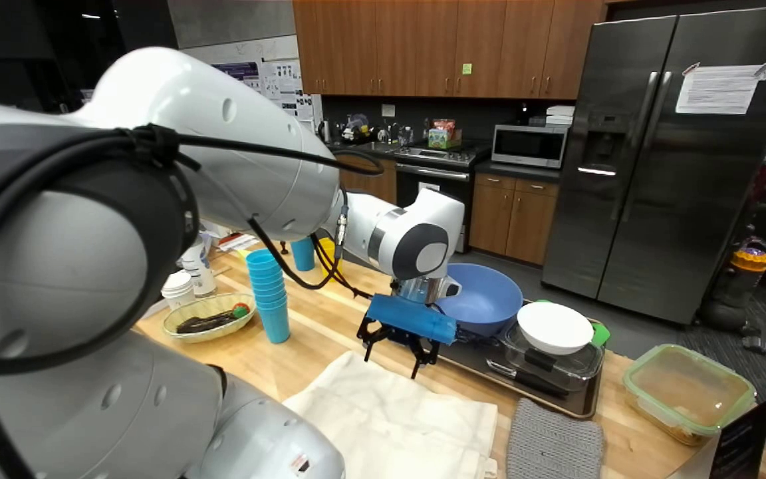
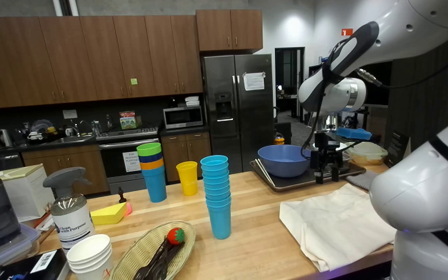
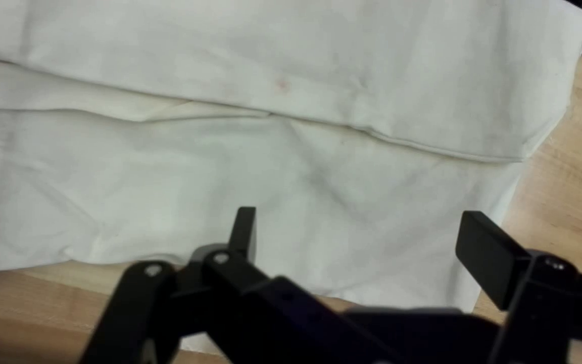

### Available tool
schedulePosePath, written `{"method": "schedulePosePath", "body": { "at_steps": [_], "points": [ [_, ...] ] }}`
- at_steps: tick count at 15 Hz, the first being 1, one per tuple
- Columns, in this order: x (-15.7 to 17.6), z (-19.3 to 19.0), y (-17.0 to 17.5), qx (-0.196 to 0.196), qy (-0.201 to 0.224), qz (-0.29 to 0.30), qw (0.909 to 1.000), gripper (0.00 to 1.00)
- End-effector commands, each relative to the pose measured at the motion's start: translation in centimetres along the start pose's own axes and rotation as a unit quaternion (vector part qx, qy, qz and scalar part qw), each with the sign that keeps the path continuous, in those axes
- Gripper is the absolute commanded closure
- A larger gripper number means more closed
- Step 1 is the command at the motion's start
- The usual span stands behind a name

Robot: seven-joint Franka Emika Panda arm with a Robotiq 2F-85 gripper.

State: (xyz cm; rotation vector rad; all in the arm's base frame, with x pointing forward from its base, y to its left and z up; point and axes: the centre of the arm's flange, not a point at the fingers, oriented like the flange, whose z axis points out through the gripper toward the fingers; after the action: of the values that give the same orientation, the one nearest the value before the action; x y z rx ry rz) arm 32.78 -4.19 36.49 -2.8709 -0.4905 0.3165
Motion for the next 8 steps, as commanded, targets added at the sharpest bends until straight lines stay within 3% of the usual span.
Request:
{"method": "schedulePosePath", "body": {
  "at_steps": [1,8],
  "points": [
    [0.00,0.00,0.00,0.000,0.000,0.000,1.0000,0.00],
    [0.23,0.79,-0.34,0.012,0.008,0.004,0.9999,0.00]
  ]
}}
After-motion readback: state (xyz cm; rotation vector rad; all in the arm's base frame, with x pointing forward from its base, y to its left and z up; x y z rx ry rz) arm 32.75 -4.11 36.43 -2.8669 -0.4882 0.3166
